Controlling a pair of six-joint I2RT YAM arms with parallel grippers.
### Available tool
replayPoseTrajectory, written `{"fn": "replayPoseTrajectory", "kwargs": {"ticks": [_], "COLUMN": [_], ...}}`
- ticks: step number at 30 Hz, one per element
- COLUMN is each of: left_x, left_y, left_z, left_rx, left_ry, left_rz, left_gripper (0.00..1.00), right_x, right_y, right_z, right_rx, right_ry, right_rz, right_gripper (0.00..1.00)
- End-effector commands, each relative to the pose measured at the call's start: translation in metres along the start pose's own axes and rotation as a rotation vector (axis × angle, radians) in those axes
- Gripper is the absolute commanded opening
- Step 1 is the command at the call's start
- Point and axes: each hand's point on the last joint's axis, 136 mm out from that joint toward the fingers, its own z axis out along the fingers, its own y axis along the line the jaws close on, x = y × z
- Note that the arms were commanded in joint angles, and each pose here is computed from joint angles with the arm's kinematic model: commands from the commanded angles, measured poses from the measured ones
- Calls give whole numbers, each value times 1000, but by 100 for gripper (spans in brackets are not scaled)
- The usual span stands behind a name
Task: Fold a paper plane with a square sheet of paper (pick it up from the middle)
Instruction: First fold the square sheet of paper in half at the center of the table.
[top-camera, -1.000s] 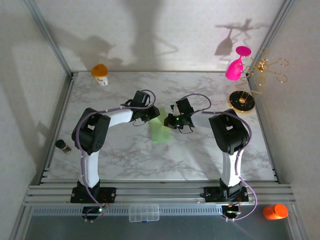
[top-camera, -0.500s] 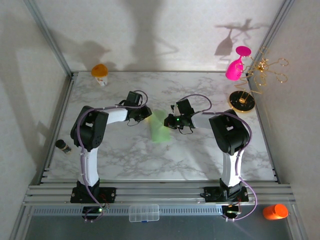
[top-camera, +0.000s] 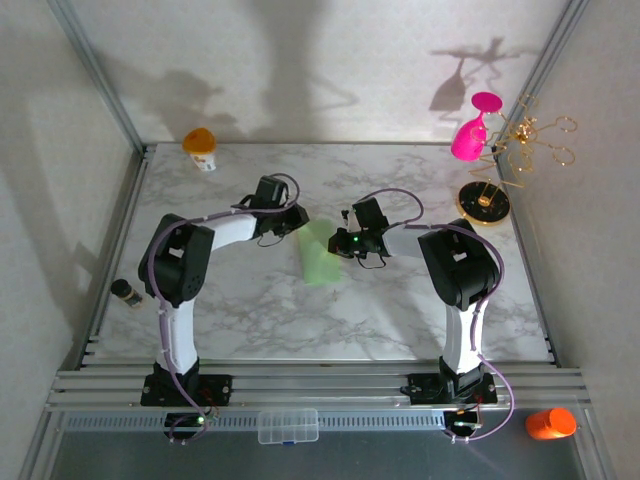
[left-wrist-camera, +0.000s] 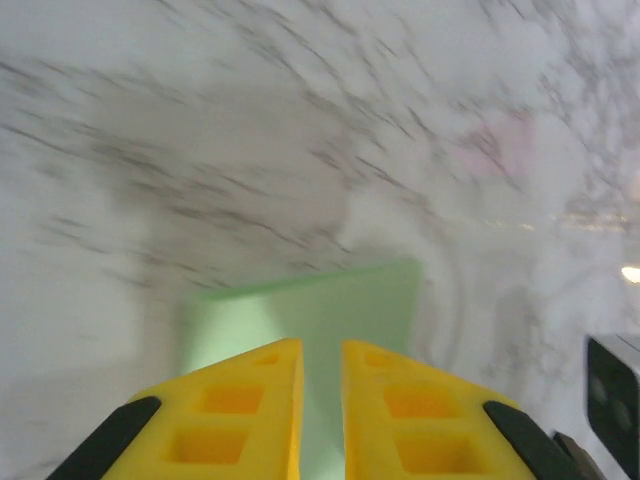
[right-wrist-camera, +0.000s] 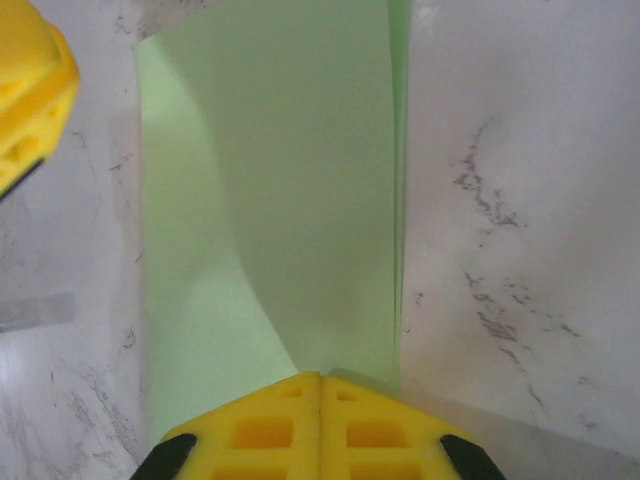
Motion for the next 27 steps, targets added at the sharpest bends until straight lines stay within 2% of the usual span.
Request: {"fn": "replayPoseTrajectory", "kwargs": {"ticks": [1, 3, 9, 17, 22, 27], "left_x": [8, 8, -9, -36, -52, -26], "left_y": [-14, -4, 38, 89, 60, 17], "left_z": [15, 23, 26, -5, -34, -40], "left_rx": [35, -5, -136, -263, -190, -23], "left_ry": [39, 41, -48, -134, -158, -89], "left_rz": [-12, -20, -84, -128, -85, -69], "left_gripper": [18, 18, 17, 18, 19, 20], "right_x": [123, 123, 124, 114, 86, 61], "right_y": [-156, -156, -156, -153, -130, -101], "right_z": [-5, -5, -6, -8, -7, -4], "right_rx": [560, 561, 561, 557, 488, 381], "right_ry": [308, 308, 309, 302, 273, 245], "right_rz": [160, 160, 158, 116, 3, -99], "right_gripper": [0, 0, 0, 0, 0, 0]}}
